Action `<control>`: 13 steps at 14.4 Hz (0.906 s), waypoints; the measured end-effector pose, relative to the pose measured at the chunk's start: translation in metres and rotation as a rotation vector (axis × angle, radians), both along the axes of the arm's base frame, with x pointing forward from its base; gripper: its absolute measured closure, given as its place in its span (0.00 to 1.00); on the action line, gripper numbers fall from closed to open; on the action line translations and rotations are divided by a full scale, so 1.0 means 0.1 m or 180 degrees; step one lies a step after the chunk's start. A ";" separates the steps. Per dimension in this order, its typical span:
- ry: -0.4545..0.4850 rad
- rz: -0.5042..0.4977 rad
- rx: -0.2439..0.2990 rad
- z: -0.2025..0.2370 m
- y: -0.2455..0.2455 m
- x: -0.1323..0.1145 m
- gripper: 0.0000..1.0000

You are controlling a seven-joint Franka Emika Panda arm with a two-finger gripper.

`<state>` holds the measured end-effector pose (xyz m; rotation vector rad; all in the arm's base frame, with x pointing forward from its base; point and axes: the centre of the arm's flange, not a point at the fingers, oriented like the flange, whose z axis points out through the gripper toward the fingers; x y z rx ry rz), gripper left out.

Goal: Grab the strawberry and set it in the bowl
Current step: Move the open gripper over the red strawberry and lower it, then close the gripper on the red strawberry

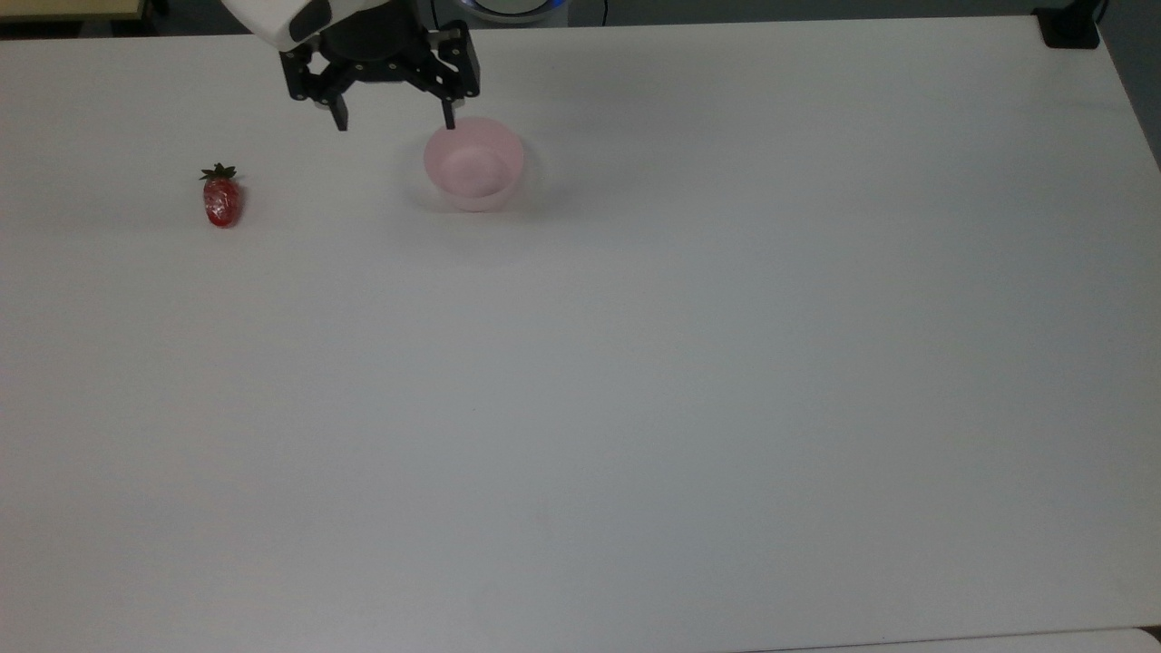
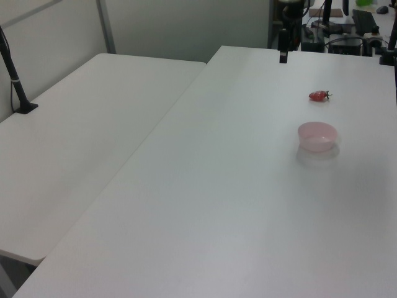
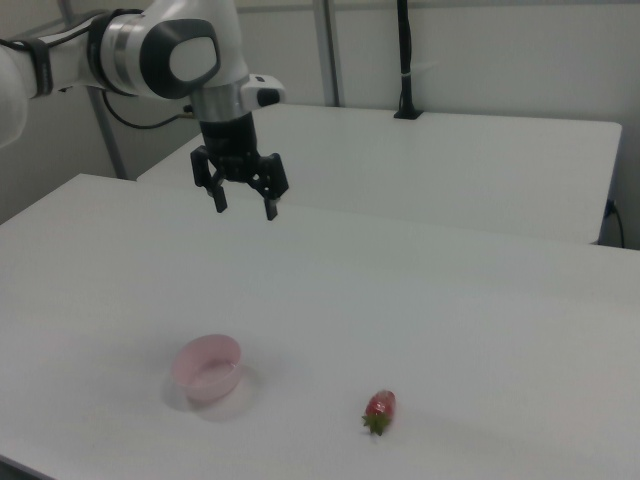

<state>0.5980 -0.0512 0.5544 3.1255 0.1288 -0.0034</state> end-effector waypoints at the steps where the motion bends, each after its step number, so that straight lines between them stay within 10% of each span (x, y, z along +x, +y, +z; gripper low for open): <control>1: 0.0002 0.0104 -0.0001 0.00 -0.15 -0.01 0.00; 13: 0.0581 0.0208 -0.0366 -1.93 -2.21 -0.35 0.00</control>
